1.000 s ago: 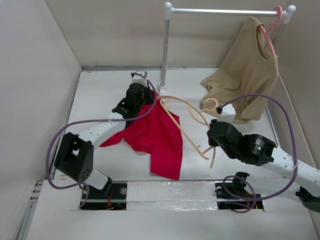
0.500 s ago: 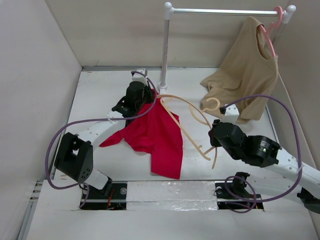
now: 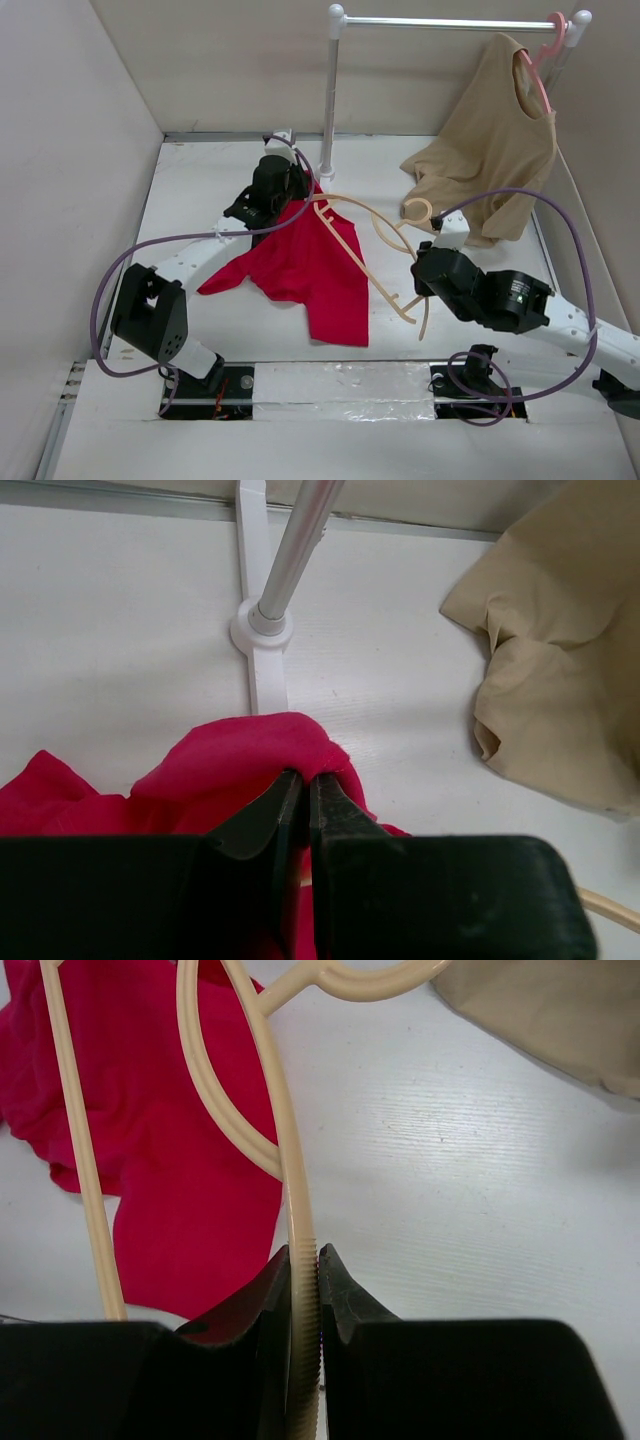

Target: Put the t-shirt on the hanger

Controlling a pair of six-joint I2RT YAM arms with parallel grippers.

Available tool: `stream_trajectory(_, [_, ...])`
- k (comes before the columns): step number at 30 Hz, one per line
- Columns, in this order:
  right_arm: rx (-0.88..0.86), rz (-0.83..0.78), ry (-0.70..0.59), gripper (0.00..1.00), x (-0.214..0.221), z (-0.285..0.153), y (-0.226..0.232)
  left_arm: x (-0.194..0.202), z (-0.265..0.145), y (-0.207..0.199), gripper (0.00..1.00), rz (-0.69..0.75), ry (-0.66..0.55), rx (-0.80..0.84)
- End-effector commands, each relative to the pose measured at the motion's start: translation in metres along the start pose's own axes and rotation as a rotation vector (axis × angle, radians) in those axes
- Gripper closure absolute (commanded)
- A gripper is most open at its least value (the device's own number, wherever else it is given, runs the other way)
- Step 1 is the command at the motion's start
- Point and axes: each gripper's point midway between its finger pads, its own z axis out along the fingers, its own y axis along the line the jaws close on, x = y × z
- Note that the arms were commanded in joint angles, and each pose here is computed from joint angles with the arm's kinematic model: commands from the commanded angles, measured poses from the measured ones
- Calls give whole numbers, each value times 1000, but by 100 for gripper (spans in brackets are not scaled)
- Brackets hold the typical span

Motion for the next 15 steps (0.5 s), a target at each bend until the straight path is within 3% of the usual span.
stream_trajectory(1, [46,55,-84,100,-22,-4,-5,-29,-8,-11,100,-13,-78,39])
stream_trajectory(8, [61,66,-148,100,-42,-5,-6,-23,-14,-3,100,-15,-74,17])
stream_trajectory(15, [17,25,-109,100,-28,15,12,-23,-19,-16,100,-26,-60,83])
